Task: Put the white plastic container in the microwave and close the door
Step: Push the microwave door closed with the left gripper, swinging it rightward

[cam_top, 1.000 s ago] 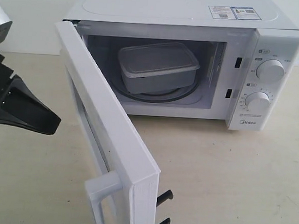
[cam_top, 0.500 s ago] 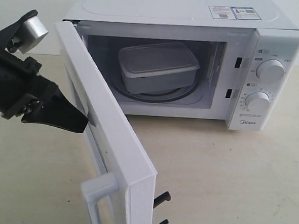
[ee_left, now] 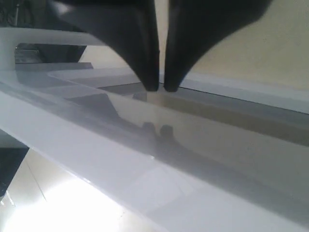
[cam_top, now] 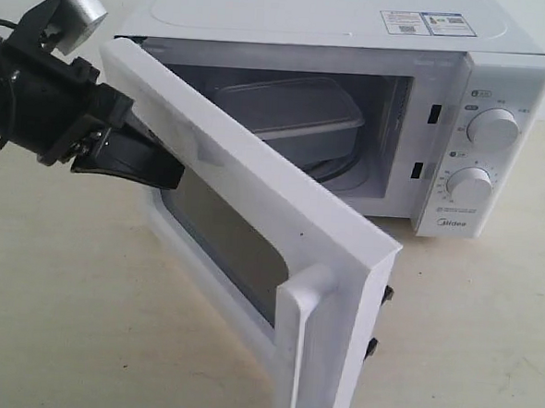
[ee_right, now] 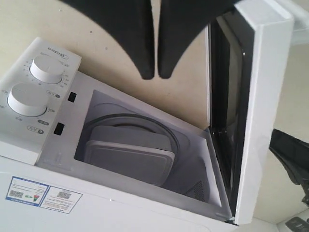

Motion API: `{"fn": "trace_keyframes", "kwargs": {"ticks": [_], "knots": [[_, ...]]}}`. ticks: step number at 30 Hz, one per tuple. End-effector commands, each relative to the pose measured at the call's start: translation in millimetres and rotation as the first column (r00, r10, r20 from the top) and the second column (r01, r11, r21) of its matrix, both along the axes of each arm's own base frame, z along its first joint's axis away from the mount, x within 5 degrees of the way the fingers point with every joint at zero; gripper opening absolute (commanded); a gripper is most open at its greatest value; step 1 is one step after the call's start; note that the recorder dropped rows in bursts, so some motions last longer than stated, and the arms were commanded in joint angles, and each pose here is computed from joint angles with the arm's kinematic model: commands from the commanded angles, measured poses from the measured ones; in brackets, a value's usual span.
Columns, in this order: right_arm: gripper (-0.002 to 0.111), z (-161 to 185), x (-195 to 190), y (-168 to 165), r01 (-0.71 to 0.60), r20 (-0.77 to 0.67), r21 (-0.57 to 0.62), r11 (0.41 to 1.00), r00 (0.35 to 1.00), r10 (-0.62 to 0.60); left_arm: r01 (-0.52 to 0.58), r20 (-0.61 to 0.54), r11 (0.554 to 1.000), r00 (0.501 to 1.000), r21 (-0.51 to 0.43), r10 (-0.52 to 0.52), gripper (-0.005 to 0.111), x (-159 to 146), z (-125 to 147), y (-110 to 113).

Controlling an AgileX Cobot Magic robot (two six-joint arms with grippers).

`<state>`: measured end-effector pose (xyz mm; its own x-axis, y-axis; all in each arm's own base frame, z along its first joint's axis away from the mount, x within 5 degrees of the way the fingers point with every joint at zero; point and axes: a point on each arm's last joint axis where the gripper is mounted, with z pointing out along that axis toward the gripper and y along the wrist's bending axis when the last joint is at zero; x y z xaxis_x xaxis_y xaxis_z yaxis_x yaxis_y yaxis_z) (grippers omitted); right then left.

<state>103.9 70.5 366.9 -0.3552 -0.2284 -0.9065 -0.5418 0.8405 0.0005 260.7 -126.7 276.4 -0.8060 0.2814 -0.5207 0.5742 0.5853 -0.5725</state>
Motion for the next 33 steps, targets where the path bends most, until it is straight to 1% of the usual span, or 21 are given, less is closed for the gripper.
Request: {"fn": "trace_keyframes", "kwargs": {"ticks": [1, 5, 8, 13, 17, 20, 21, 22, 23, 24, 26, 28, 29, 30, 33], "knots": [[0.000, 3.2, -0.5, -1.0, 0.003, 0.012, 0.004, 1.000, 1.000, -0.003, -0.006, 0.034, 0.999, 0.999, -0.035, 0.007, 0.004, 11.2, 4.2, -5.5], [0.000, 3.4, -0.4, -1.0, 0.003, 0.014, 0.006, 1.000, 1.000, -0.003, -0.025, 0.068, 0.997, 0.997, -0.073, 0.030, 0.004, 25.6, 4.4, -9.8], [0.000, 3.4, -0.4, -1.0, 0.003, 0.014, 0.006, 1.000, 1.000, -0.003, -0.034, 0.087, 0.991, 0.995, -0.127, 0.045, 0.004, 38.4, 7.5, -14.8], [0.000, 3.4, -0.4, -1.0, 0.003, 0.014, 0.006, 1.000, 1.000, -0.003, -0.062, 0.108, 0.990, 0.991, -0.130, 0.076, 0.004, 57.1, 7.2, -17.9], [0.000, 3.6, -0.4, -0.9, 0.003, 0.016, 0.007, 1.000, 1.000, -0.003, -0.054, 0.127, 0.989, 0.989, -0.137, 0.071, 0.004, 65.7, 11.2, -22.8], [0.000, -5.9, 2.4, 1.7, 0.007, 0.015, 0.034, 0.999, 1.000, -0.007, -0.015, 0.145, 0.990, 0.989, -0.140, 0.036, 0.004, 62.8, 15.6, -34.5], [0.000, -13.4, 4.1, 3.1, 0.016, -0.002, 0.047, 0.999, 1.000, -0.016, 0.031, 0.154, 0.989, 0.988, -0.142, -0.009, 0.004, 58.8, 19.1, -41.5], [0.000, -16.2, 5.1, 3.7, 0.019, -0.006, 0.052, 0.998, 1.000, -0.019, 0.049, 0.153, 0.988, 0.988, -0.146, -0.027, 0.004, 57.1, 20.8, -43.7], [0.000, -21.4, 6.2, 4.9, 0.023, -0.009, 0.070, 0.997, 1.000, -0.022, 0.098, 0.142, 0.983, 0.987, -0.156, -0.076, 0.004, 53.1, 24.7, -45.8], [0.000, -23.2, 6.5, 5.2, 0.024, -0.011, 0.075, 0.997, 1.000, -0.023, 0.118, 0.138, 0.980, 0.986, -0.162, -0.096, 0.004, 51.6, 26.8, -46.4], [0.000, -26.3, 7.6, 6.2, 0.031, -0.009, 0.101, 0.994, 1.000, -0.030, 0.153, 0.130, 0.976, 0.982, -0.157, -0.133, 0.004, 47.0, 28.5, -45.5], [0.000, -30.1, 9.2, 8.0, 0.028, 0.011, 0.135, 0.990, 0.999, -0.030, 0.184, 0.150, 0.976, 0.975, -0.113, -0.166, 0.004, 41.6, 31.9, -42.5], [0.000, -31.3, 10.1, 9.2, 0.021, 0.032, 0.154, 0.988, 0.999, -0.026, 0.185, 0.153, 0.978, 0.974, -0.095, -0.170, 0.004, 39.4, 33.4, -40.9], [0.000, -36.9, 11.8, 11.2, 0.003, 0.078, 0.176, 0.984, 0.997, -0.017, 0.179, 0.156, 0.983, 0.973, -0.050, -0.169, 0.004, 32.7, 38.7, -36.3], [0.000, -53.1, 16.2, 16.3, -0.032, 0.147, 0.193, 0.981, 0.989, 0.004, 0.175, 0.188, 0.984, 0.968, -0.036, -0.165, 0.004, 17.1, 51.8, -30.2]]}}
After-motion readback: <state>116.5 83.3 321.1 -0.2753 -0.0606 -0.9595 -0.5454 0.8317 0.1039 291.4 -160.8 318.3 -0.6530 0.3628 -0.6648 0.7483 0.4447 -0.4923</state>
